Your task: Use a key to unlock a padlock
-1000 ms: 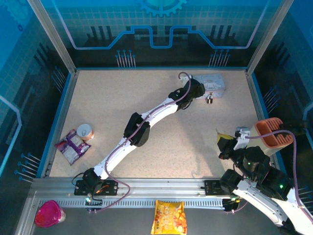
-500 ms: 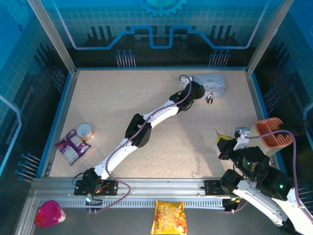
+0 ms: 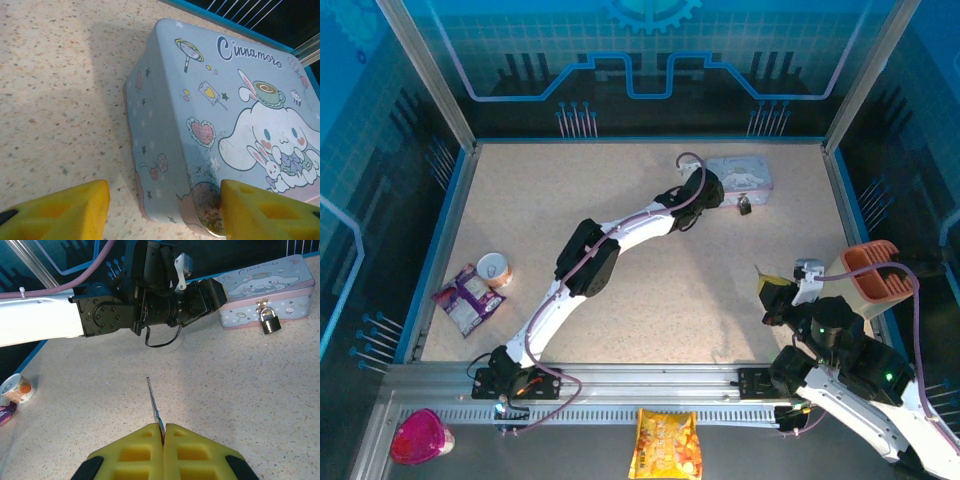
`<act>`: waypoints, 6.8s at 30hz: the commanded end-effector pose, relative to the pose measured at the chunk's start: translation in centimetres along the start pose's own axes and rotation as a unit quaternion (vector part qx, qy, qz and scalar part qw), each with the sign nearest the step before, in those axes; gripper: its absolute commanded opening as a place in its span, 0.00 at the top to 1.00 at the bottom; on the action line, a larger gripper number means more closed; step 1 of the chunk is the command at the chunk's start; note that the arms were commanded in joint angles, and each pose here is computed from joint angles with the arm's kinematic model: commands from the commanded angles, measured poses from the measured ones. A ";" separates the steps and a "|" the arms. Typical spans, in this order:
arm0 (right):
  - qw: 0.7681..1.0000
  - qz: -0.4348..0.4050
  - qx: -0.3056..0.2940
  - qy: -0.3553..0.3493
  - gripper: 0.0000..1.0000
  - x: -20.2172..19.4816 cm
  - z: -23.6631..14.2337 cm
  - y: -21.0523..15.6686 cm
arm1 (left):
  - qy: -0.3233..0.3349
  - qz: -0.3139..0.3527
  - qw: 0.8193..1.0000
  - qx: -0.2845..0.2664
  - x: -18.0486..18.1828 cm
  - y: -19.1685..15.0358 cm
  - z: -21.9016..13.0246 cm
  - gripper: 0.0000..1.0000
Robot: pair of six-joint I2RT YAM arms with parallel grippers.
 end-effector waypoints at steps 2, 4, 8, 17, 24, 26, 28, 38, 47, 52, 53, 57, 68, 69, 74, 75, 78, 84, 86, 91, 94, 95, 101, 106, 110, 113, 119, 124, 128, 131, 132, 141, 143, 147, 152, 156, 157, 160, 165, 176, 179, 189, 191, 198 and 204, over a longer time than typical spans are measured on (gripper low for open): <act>1.000 0.014 -0.005 0.007 0.99 0.3 0.1 0.2 | 0.059 0.037 0.997 0.021 3.8 -0.5 -1.4 0.40; 1.000 0.016 -0.004 0.009 0.99 0.3 0.2 0.2 | 0.062 0.034 0.997 0.016 4.6 -0.2 -2.5 0.40; 1.000 0.018 -0.003 0.011 0.99 0.5 0.4 0.1 | 0.060 0.036 0.998 0.002 5.4 0.7 -5.0 0.40; 1.000 0.019 -0.001 0.015 1.00 0.6 0.4 0.1 | 0.029 0.071 0.997 0.013 1.7 0.0 -10.7 0.31; 1.000 0.015 0.000 0.011 1.00 0.4 0.3 0.0 | 0.004 0.098 0.994 0.056 -1.4 -4.6 -11.9 0.24; 1.000 0.015 -0.002 0.011 1.00 0.4 0.2 0.1 | 0.004 0.090 0.993 0.074 -1.5 -5.8 -11.0 0.25; 1.000 0.016 -0.002 0.010 1.00 0.3 0.0 0.1 | 0.002 0.087 0.993 0.082 -2.1 -6.6 -10.2 0.25; 1.000 0.021 -0.003 0.009 1.00 -0.2 -0.7 -0.3 | 0.064 0.087 0.990 0.093 -2.1 -8.4 -5.7 0.25; 1.000 0.020 -0.001 0.005 1.00 -0.5 -0.9 -0.6 | 0.086 0.081 0.989 0.089 -2.2 -9.2 -3.1 0.28; 1.000 0.021 0.001 0.006 1.00 -0.5 -1.0 -0.7 | 0.103 0.084 0.988 0.079 -1.2 -9.2 -1.7 0.35; 1.000 0.022 0.001 0.006 1.00 -0.5 -1.0 -0.7 | 0.106 0.082 0.988 0.077 -1.0 -9.1 -1.6 0.37; 1.000 0.023 0.002 0.007 1.00 -0.5 -1.0 -0.7 | 0.123 0.081 0.987 0.068 0.1 -8.0 -1.3 0.47; 1.000 0.025 0.012 0.009 1.00 -0.2 -0.3 -1.2 | 0.117 0.053 0.989 0.070 3.7 -4.6 -2.6 0.75; 1.000 0.027 0.011 0.012 1.00 -0.1 -0.3 -1.2 | 0.115 0.055 0.989 0.069 4.0 -4.3 -2.9 0.76; 0.999 0.027 0.018 0.018 1.00 0.3 0.3 -1.4 | 0.104 0.054 0.991 0.061 5.5 -2.6 -5.1 0.79; 0.999 0.027 0.018 0.019 1.00 0.4 0.5 -1.3 | 0.101 0.051 0.992 0.063 6.0 -2.4 -5.6 0.80; 0.999 0.024 0.027 0.027 1.00 1.0 1.2 -1.4 | 0.109 0.045 0.991 0.062 8.5 -1.8 -7.6 0.82; 0.997 0.023 0.053 0.048 1.00 2.5 3.4 -2.3 | 0.135 0.026 0.989 0.060 14.4 -1.3 -12.6 0.84; 0.996 0.024 0.060 0.056 1.00 3.0 4.1 -2.5 | 0.141 0.029 0.988 0.061 15.9 -1.6 -14.2 0.85; 0.994 0.024 0.076 0.076 1.00 4.4 5.9 -2.9 | 0.131 0.025 0.987 0.094 18.2 -3.4 -17.6 0.85; 0.992 0.024 0.090 0.088 1.00 5.2 6.8 -3.2 | 0.123 0.012 0.985 0.123 19.0 -5.0 -19.4 0.85; 0.991 0.025 0.093 0.090 1.00 5.4 7.1 -3.2 | 0.122 0.009 0.984 0.132 19.2 -5.7 -19.9 0.85; 0.988 0.032 0.113 0.101 1.00 6.2 8.2 -4.0 | 0.086 0.020 0.983 0.160 17.6 -9.2 -22.1 0.85; 0.986 0.043 0.122 0.103 1.00 6.3 8.6 -4.6 | 0.034 0.027 0.982 0.182 14.7 -11.5 -22.0 0.83; 0.986 0.047 0.122 0.106 1.00 6.4 8.5 -4.4 | 0.017 0.027 0.981 0.192 14.4 -12.4 -21.6 0.79; 0.986 0.047 0.121 0.106 1.00 6.4 8.3 -4.2 | 0.007 0.026 0.981 0.190 14.7 -12.7 -21.7 0.73; 0.985 0.053 0.124 0.106 1.00 6.5 8.4 -4.3 | -0.010 0.025 0.987 0.159 15.5 -12.1 -22.8 0.56; 0.984 0.057 0.129 0.107 1.00 6.5 8.5 -4.6 | -0.041 0.027 0.990 0.134 16.2 -11.6 -24.2 0.42; 0.983 0.066 0.131 0.111 1.00 6.7 8.7 -5.1 | -0.060 0.035 0.990 0.121 16.4 -11.4 -24.8 0.38; 0.982 0.073 0.132 0.115 1.00 6.9 9.0 -5.4 | -0.067 0.033 0.990 0.123 16.3 -11.6 -24.5 0.38; 0.982 0.073 0.132 0.116 1.00 6.9 9.0 -5.5 | -0.068 0.031 0.990 0.122 16.2 -11.6 -24.3 0.39; 0.981 0.072 0.140 0.117 1.00 7.3 9.4 -6.6 | -0.074 0.010 0.990 0.117 15.6 -12.3 -22.0 0.53; 0.980 0.072 0.143 0.115 1.00 7.4 9.5 -7.0 | -0.075 0.010 0.990 0.115 15.4 -12.3 -21.6 0.57; 0.978 0.077 0.153 0.116 1.00 7.5 9.9 -8.1 | -0.081 0.015 0.990 0.112 14.6 -12.0 -21.0 0.67; 0.977 0.080 0.164 0.109 1.00 7.3 10.4 -9.3 | -0.092 0.017 0.990 0.110 13.8 -11.5 -21.1 0.82; 0.973 0.085 0.183 0.112 1.00 7.6 10.8 -10.5 | -0.101 -0.003 0.989 0.111 13.8 -10.9 -21.5 0.96; 0.972 0.087 0.188 0.113 1.00 7.7 11.0 -10.8 | -0.106 -0.009 0.988 0.113 13.7 -10.7 -21.6 0.98; 0.967 0.096 0.203 0.123 1.00 8.2 11.5 -11.6 | -0.131 -0.018 0.983 0.127 12.9 -10.2 -22.1 1.00; 0.959 0.114 0.224 0.132 1.00 8.9 12.3 -12.5 | -0.165 -0.016 0.975 0.150 11.2 -9.7 -23.1 1.00; 0.950 0.141 0.231 0.153 1.00 7.8 14.5 -12.8 | -0.212 -0.034 0.957 0.197 9.6 -9.9 -24.0 1.00; 0.947 0.152 0.224 0.169 1.00 7.8 15.1 -13.3 | -0.223 -0.052 0.951 0.207 9.6 -9.8 -24.2 1.00; 0.942 0.166 0.215 0.196 1.00 8.2 16.3 -13.2 | -0.235 -0.075 0.945 0.216 10.4 -9.4 -25.1 1.00; 0.939 0.174 0.214 0.204 1.00 8.3 16.6 -13.2 | -0.243 -0.082 0.942 0.216 10.6 -9.4 -25.3 1.00; 0.933 0.189 0.212 0.222 1.00 8.6 17.3 -13.1 | -0.261 -0.108 0.934 0.218 11.0 -9.0 -25.6 1.00; 0.930 0.195 0.211 0.229 1.00 8.6 17.6 -13.3 | -0.268 -0.116 0.931 0.220 11.2 -8.8 -25.8 1.00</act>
Point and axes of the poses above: each hand's point on the last joint's axis, 136 mm out from that joint toward the fingers, its own z axis out along the fingers, its own x axis along the line the jaws close on, y = z × x, the point moved 3 cm from there along -z, back along the fingers, and after that the axes turned 10 degrees about -z, right-handed, at the moved point
